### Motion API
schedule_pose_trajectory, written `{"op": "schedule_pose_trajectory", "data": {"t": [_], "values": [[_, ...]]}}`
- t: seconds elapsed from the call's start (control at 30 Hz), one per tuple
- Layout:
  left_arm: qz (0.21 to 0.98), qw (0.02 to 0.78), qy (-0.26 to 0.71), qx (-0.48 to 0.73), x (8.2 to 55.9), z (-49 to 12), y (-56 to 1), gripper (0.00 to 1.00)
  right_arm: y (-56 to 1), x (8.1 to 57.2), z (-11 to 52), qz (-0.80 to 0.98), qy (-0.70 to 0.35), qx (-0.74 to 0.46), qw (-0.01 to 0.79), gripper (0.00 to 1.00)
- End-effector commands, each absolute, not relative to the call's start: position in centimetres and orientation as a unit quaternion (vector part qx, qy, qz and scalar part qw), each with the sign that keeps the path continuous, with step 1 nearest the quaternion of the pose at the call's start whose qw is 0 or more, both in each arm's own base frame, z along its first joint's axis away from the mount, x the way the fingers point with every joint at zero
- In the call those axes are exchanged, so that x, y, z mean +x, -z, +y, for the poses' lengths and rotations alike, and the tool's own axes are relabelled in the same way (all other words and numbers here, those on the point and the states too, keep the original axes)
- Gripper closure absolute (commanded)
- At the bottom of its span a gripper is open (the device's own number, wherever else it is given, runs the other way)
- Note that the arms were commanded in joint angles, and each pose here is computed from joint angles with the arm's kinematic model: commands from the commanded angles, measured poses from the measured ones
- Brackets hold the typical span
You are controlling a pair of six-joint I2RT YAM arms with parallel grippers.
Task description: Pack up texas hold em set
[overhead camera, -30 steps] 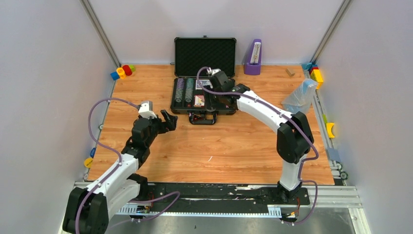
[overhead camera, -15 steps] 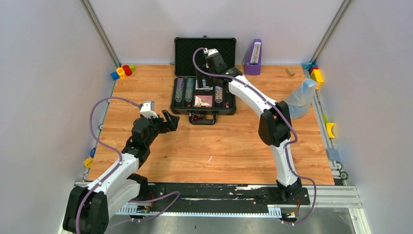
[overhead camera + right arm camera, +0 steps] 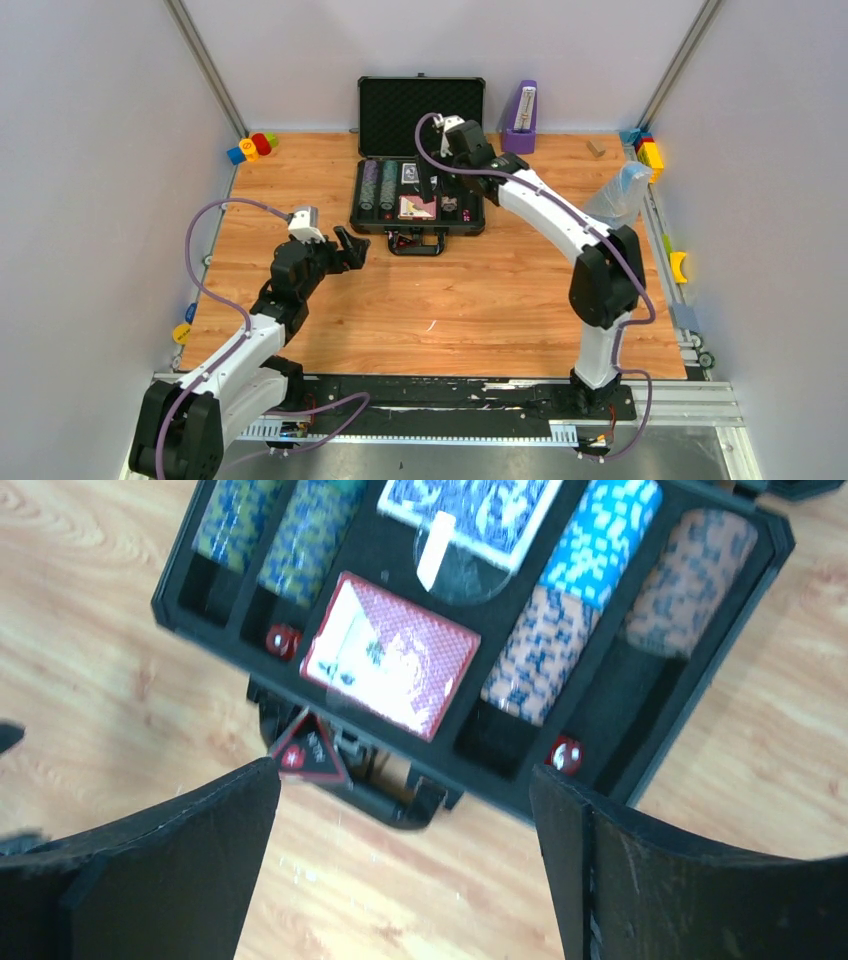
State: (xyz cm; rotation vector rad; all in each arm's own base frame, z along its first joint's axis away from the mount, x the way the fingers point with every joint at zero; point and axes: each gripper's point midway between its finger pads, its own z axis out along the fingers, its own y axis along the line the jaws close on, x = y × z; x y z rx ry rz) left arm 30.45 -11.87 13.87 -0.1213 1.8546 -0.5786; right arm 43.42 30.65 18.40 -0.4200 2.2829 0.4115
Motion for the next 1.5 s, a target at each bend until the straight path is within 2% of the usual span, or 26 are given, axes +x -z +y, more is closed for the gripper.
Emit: {"op": "schedule_pose_trajectory", "data": {"t": [0.0, 0.23, 0.33, 0.47, 0.63, 0.73, 0.93, 1.2, 1.33, 1.47], "values": [[0.769, 0.586, 0.253, -0.038, 31.1, -12.2, -15.5, 0.00, -21.7, 39.9, 29.8, 0.875, -0.197, -0.182, 0.403, 0.02], [0.777, 0.570, 0.266, -0.034, 31.5, -12.9, -14.8, 0.00, -21.1, 35.6, 27.7, 0.854, -0.223, -0.197, 0.427, 0.02], [0.777, 0.569, 0.266, -0.033, 31.5, -13.0, -14.8, 0.00, -23.2, 33.2, 28.7, 0.804, -0.298, -0.220, 0.465, 0.00], [0.778, 0.568, 0.268, -0.033, 31.5, -13.0, -14.8, 0.00, -25.0, 32.8, 29.1, 0.752, -0.335, -0.222, 0.522, 0.00], [0.775, 0.571, 0.269, -0.032, 31.2, -12.9, -15.2, 0.01, -24.3, 32.4, 31.1, 0.748, -0.370, -0.251, 0.490, 0.00], [0.763, 0.588, 0.265, -0.036, 30.9, -12.5, -16.1, 0.00, -25.3, 33.6, 30.1, 0.759, -0.344, -0.217, 0.508, 0.00], [0.762, 0.590, 0.264, -0.038, 30.7, -12.3, -16.0, 0.00, -27.8, 31.9, 28.4, 0.706, -0.349, -0.222, 0.574, 0.00], [0.759, 0.579, 0.287, -0.086, 31.5, -12.5, -15.7, 0.00, -24.8, 30.8, 26.3, 0.744, -0.328, -0.181, 0.553, 0.02], [0.764, 0.563, 0.266, -0.172, 31.8, -10.7, -14.6, 0.00, -23.3, 29.8, 24.0, 0.749, -0.311, -0.146, 0.566, 0.00], [0.760, 0.536, 0.311, -0.195, 31.8, -12.0, -15.0, 0.07, -21.9, 28.2, 22.9, 0.753, -0.318, -0.131, 0.561, 0.00]]}}
